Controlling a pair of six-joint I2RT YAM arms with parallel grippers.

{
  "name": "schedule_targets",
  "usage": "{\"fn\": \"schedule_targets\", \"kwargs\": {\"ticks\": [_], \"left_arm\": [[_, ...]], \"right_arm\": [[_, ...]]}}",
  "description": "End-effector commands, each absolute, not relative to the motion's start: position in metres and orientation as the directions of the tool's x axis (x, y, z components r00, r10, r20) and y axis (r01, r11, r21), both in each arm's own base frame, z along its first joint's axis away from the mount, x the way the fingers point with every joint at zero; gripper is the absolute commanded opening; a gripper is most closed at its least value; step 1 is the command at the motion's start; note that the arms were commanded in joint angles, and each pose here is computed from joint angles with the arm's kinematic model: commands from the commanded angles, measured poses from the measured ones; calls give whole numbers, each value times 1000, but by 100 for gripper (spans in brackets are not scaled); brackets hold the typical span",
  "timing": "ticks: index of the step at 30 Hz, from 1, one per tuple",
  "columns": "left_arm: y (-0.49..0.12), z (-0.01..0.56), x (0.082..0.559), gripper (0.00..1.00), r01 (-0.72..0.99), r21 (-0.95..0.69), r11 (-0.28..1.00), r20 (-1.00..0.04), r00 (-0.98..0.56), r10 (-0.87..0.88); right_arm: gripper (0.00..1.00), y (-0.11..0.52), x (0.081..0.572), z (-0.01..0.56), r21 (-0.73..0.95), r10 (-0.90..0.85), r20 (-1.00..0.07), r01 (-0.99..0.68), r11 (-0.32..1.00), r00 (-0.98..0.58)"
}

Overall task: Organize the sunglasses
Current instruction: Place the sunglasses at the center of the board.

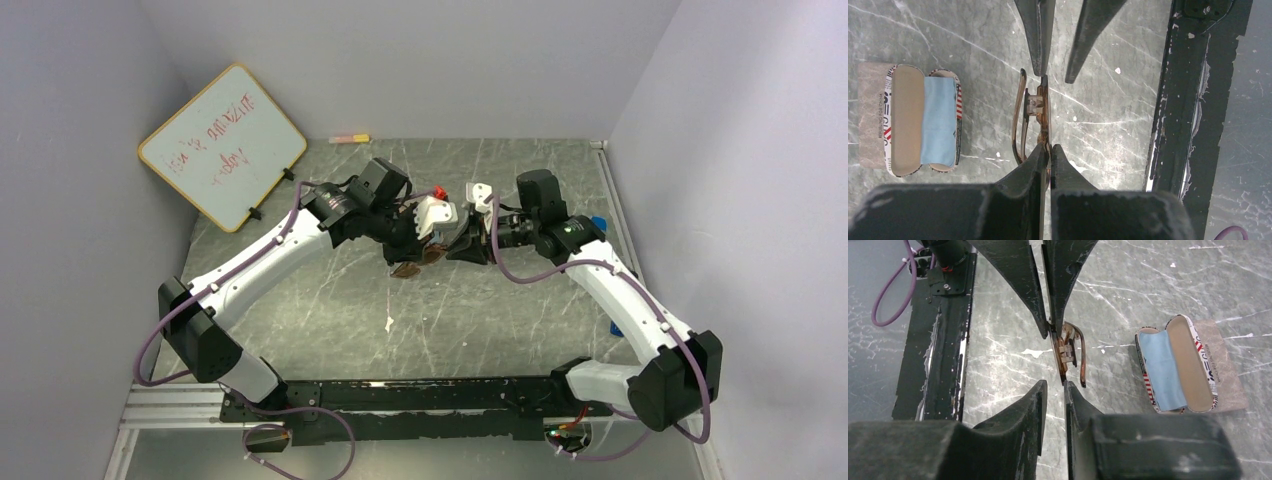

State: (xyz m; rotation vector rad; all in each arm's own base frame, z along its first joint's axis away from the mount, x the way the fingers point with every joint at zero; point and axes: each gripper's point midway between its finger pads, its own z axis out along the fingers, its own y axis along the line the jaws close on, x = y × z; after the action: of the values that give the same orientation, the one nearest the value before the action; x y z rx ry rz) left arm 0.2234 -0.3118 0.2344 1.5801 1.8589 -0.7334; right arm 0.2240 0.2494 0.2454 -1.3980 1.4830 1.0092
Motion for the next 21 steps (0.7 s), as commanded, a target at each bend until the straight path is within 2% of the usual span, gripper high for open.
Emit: {"fn": "schedule_targets", "kwargs": {"ticks": [1, 10, 13, 15, 18, 21], "left_arm": [[-319, 254, 220, 5, 995, -5, 104, -782, -69, 619], [-319, 251, 223, 5, 993, -1, 114, -778, -73, 624], [-317, 250, 226, 5, 991, 11, 131, -773, -75, 630], [-315, 248, 230, 5, 989, 28, 147, -766, -73, 638], [-313, 245, 231, 5, 988, 47, 150, -759, -62, 648], [-309, 235, 229, 5, 987, 80, 143, -728, -40, 684]], "right_arm": [[20, 256, 227, 250, 2, -298, -954, -1000, 26, -9], [2, 257, 228, 255, -2, -291, -957, -999, 32, -8], [2, 257, 227, 256, 4, -296, -955, -1000, 23, -11], [13, 256, 227, 255, -2, -304, -953, -1000, 18, -4], [45, 251, 228, 250, -15, -316, -949, -1000, 23, 7], [60, 237, 230, 247, -49, -321, -946, -998, 25, 38]]}}
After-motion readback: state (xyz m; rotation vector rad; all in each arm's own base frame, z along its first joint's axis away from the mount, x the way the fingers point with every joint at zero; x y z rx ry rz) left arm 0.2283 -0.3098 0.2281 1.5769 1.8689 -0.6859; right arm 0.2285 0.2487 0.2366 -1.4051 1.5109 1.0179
